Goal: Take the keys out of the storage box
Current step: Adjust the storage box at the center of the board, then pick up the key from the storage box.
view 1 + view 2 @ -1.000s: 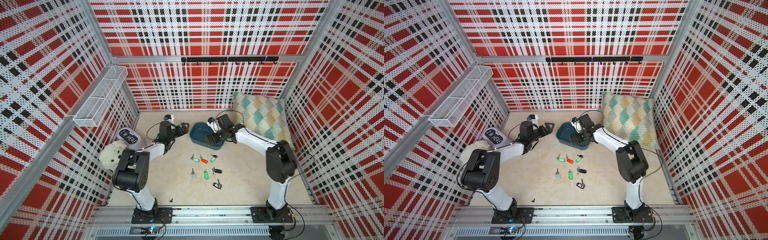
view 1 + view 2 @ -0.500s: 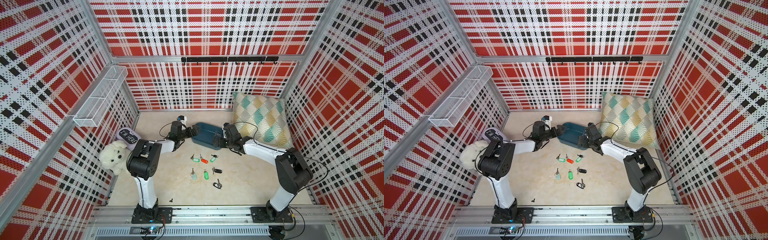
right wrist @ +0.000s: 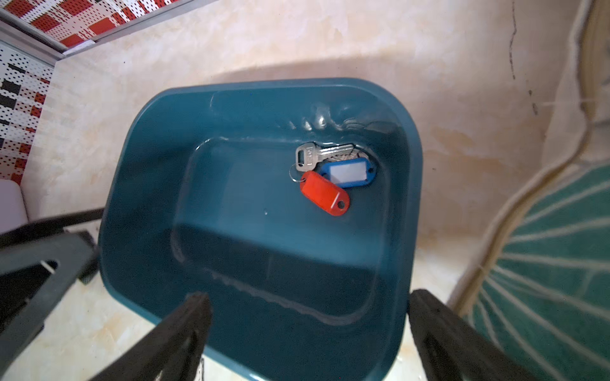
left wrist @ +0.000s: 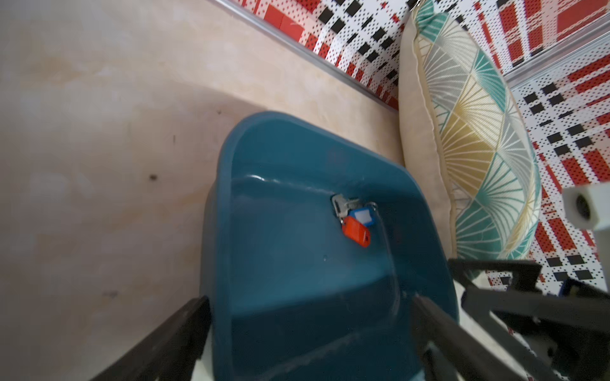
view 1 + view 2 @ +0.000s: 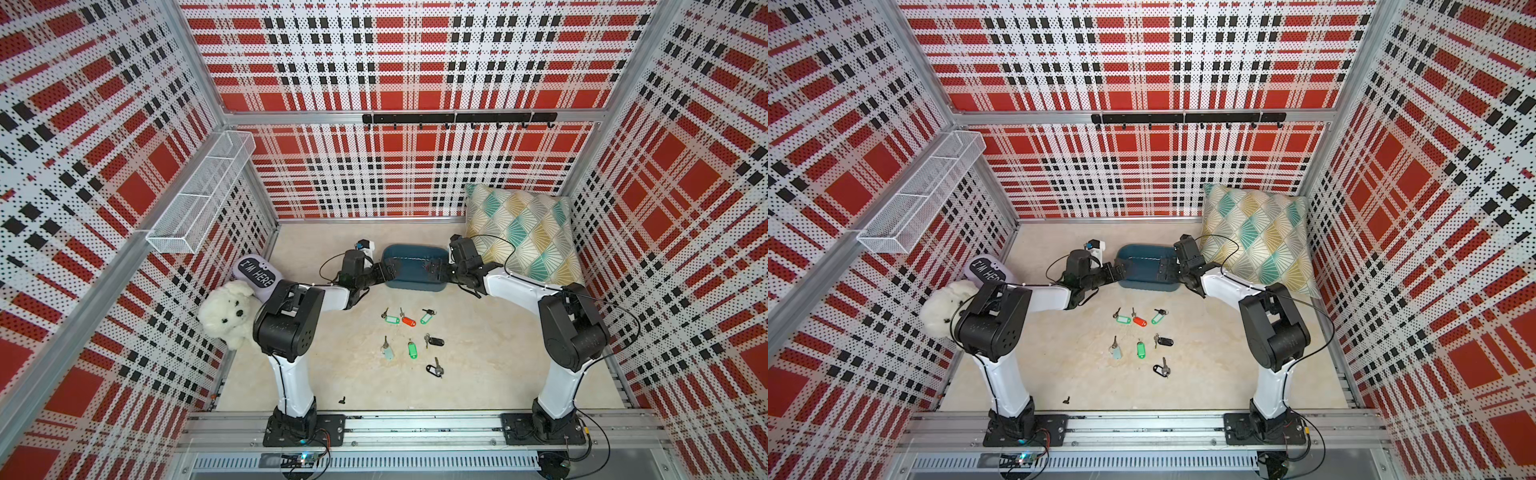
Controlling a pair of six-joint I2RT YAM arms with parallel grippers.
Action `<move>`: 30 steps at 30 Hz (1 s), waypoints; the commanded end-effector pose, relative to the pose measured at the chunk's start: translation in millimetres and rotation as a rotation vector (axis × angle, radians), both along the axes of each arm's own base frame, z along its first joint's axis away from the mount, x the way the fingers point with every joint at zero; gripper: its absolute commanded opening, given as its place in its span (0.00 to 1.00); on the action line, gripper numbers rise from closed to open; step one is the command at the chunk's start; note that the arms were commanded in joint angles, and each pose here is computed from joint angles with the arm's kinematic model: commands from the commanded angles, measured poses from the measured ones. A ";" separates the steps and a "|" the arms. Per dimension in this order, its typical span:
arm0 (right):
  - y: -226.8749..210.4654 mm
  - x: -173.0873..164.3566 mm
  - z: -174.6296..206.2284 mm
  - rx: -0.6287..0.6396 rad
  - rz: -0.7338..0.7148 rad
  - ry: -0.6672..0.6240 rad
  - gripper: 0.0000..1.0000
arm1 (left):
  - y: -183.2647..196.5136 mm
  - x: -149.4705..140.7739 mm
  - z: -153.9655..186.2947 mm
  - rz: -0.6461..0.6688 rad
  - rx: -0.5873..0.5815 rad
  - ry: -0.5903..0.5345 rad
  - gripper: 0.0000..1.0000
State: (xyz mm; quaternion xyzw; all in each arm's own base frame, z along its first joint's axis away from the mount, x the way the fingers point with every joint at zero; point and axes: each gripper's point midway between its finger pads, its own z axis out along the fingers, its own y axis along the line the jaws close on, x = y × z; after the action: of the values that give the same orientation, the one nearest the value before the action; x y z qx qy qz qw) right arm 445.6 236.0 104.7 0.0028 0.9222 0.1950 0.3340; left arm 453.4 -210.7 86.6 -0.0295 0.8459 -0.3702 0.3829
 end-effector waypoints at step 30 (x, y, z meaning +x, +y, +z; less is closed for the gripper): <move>50.1 72.2 -39.1 -0.169 0.037 0.099 0.99 | 147.3 -5.5 36.0 0.332 0.072 -0.086 0.99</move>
State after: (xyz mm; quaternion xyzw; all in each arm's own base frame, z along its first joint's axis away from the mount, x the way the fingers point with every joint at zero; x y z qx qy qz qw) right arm 509.7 287.6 69.2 -0.0474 0.9478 0.1196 0.2919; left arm 441.8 -74.3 128.7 -0.1346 0.8207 -0.2856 0.4762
